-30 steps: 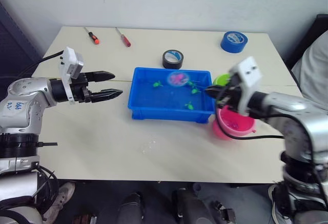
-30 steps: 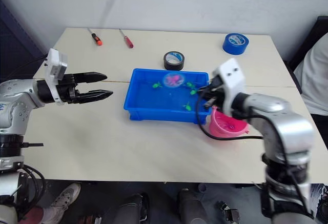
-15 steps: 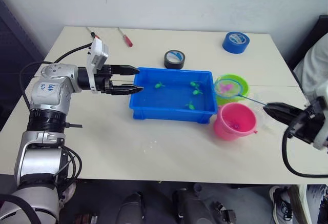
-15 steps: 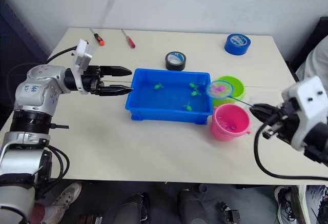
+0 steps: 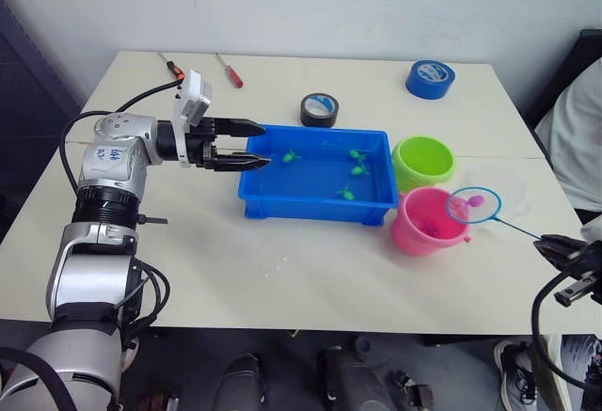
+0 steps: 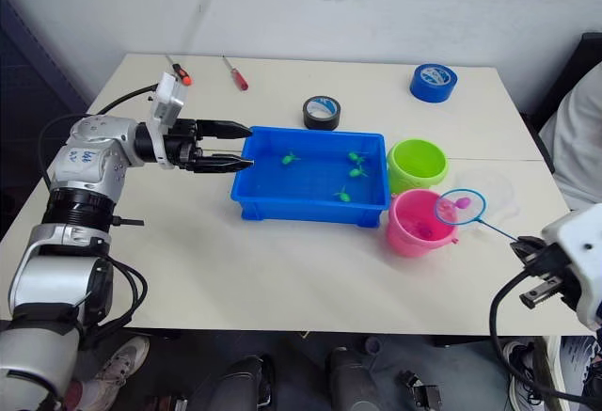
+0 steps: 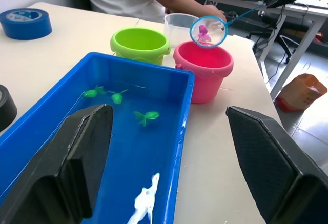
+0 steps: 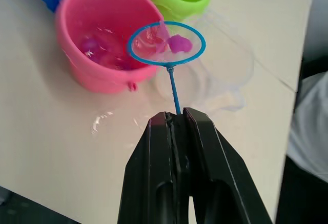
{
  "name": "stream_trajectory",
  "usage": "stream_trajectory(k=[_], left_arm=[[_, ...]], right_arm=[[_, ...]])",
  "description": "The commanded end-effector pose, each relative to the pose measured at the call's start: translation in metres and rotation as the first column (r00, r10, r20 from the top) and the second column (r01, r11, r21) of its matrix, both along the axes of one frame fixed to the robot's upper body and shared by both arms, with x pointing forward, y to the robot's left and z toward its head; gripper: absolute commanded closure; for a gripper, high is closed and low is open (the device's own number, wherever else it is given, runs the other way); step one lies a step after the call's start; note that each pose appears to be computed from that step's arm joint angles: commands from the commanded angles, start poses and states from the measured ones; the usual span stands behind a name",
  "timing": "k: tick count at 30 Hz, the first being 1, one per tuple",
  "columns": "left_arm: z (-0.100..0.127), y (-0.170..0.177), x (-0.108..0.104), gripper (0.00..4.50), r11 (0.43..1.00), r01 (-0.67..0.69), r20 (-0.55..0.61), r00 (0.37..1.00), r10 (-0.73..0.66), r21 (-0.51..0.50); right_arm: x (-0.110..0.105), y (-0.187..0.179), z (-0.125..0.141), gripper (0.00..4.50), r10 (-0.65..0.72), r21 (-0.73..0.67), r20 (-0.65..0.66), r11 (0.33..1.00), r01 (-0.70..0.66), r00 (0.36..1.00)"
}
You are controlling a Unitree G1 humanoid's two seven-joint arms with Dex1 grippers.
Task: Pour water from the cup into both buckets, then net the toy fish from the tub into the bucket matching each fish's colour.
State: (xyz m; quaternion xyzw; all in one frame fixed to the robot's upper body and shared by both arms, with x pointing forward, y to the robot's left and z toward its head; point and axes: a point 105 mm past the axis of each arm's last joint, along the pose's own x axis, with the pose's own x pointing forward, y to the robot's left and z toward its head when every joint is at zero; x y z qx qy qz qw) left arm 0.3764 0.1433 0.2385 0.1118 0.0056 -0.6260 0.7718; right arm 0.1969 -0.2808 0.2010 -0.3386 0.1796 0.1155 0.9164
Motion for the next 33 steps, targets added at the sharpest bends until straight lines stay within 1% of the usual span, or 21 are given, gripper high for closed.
stream_trajectory(k=[1, 5, 6, 8, 10, 14, 16, 19, 21, 24, 25, 28, 33], left_arm=[[0.01, -0.004, 0.001, 0.63, 1.0, 0.024, 0.041, 0.999, -0.024, 0.003], [0.009, -0.005, 0.001, 0.63, 1.0, 0.029, 0.039, 0.999, -0.029, -0.001], [0.008, -0.005, 0.001, 0.63, 1.0, 0.03, 0.038, 0.999, -0.03, -0.002], [0.007, -0.005, 0.001, 0.63, 0.999, 0.032, 0.036, 0.999, -0.032, -0.005], [0.006, -0.006, 0.001, 0.63, 0.999, 0.033, 0.034, 0.999, -0.032, -0.008], [0.005, -0.005, 0.001, 0.63, 0.999, 0.032, 0.032, 0.999, -0.031, -0.011], [0.005, -0.005, 0.001, 0.63, 0.999, 0.031, 0.032, 0.999, -0.03, -0.014], [0.004, -0.005, 0.001, 0.63, 0.999, 0.03, 0.031, 0.999, -0.029, -0.017], [0.003, -0.005, 0.001, 0.63, 0.999, 0.03, 0.029, 0.999, -0.029, -0.018], [0.002, -0.005, 0.001, 0.63, 0.999, 0.029, 0.028, 0.999, -0.028, -0.02], [0.002, -0.005, 0.001, 0.63, 0.999, 0.028, 0.027, 0.999, -0.028, -0.02], [0.002, -0.005, 0.001, 0.63, 0.999, 0.028, 0.026, 0.999, -0.028, -0.021], [0.001, -0.003, 0.0, 0.63, 0.999, 0.027, 0.024, 0.999, -0.026, -0.021]], right_arm=[[0.001, 0.026, 0.015, 4.5, 0.14, -0.238, 0.087, 0.964, -0.116, 0.986], [0.001, 0.031, 0.014, 4.5, 0.208, -0.402, 0.068, 0.901, -0.164, 0.976], [0.001, 0.031, 0.014, 4.5, 0.223, -0.451, 0.061, 0.876, -0.172, 0.973], [0.004, 0.03, 0.015, 4.5, 0.261, -0.568, 0.043, 0.801, -0.191, 0.965], [0.006, 0.029, 0.016, 4.5, 0.288, -0.642, 0.032, 0.74, -0.201, 0.957], [0.007, 0.031, 0.017, 4.5, 0.342, -0.738, 0.015, 0.638, -0.22, 0.94], [0.008, 0.034, 0.018, 4.5, 0.369, -0.789, 0.003, 0.572, -0.225, 0.929], [0.008, 0.03, 0.017, 4.5, 0.372, -0.832, -0.016, 0.51, -0.219, 0.928], [0.008, 0.028, 0.015, 4.5, 0.371, -0.837, -0.02, 0.501, -0.218, 0.929], [0.008, 0.024, 0.016, 4.5, 0.368, -0.883, -0.03, 0.427, -0.197, 0.929], [0.008, 0.023, 0.017, 4.5, 0.366, -0.891, -0.026, 0.414, -0.188, 0.93], [0.008, 0.022, 0.018, 4.5, 0.368, -0.895, -0.011, 0.412, -0.173, 0.93], [0.009, 0.035, 0.027, 4.5, 0.417, -0.868, 0.061, 0.471, -0.158, 0.907]])
